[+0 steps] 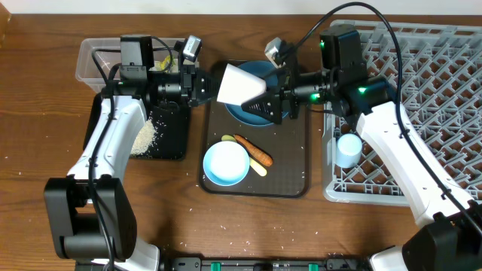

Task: Sort waste into correct bins and load items into the dishwasher rack
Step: 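Hand pink cup from left gripper to right gripper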

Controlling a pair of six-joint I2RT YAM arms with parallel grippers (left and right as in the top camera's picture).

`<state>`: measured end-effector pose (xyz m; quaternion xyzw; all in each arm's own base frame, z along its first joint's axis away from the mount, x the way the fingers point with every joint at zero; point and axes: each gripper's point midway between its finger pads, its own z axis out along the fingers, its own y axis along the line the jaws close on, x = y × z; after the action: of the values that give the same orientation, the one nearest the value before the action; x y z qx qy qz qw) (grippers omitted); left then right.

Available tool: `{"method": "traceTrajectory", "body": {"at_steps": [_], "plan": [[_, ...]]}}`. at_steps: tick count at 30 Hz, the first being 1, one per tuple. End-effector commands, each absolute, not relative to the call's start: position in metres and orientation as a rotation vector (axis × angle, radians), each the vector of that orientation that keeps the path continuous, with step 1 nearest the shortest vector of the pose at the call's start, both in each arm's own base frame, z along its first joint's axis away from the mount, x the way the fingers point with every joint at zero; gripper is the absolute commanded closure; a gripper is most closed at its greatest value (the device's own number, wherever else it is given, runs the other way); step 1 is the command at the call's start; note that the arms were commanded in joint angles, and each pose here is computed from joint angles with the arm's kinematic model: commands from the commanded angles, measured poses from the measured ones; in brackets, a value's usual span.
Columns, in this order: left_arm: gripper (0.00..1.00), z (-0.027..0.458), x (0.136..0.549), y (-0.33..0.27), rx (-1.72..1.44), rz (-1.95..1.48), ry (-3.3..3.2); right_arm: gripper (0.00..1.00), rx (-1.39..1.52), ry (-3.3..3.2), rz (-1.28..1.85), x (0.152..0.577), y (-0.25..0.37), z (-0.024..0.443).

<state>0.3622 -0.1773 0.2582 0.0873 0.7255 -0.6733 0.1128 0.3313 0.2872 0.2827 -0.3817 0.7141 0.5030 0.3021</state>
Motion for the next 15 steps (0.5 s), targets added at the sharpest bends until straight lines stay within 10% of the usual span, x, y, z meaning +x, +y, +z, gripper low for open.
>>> {"method": "traceTrajectory", "body": {"at_steps": [1, 15], "plan": [[0.94, 0.264, 0.358, -0.178, 0.275, -2.001, 2.114, 0.22, -1.053, 1.849, 1.332, 0.327, 0.292, 0.286], [0.90, 0.264, 0.358, -0.178, 0.275, -2.000, 2.114, 0.55, -1.093, 1.808, 1.332, 0.321, 0.304, 0.289]]}}
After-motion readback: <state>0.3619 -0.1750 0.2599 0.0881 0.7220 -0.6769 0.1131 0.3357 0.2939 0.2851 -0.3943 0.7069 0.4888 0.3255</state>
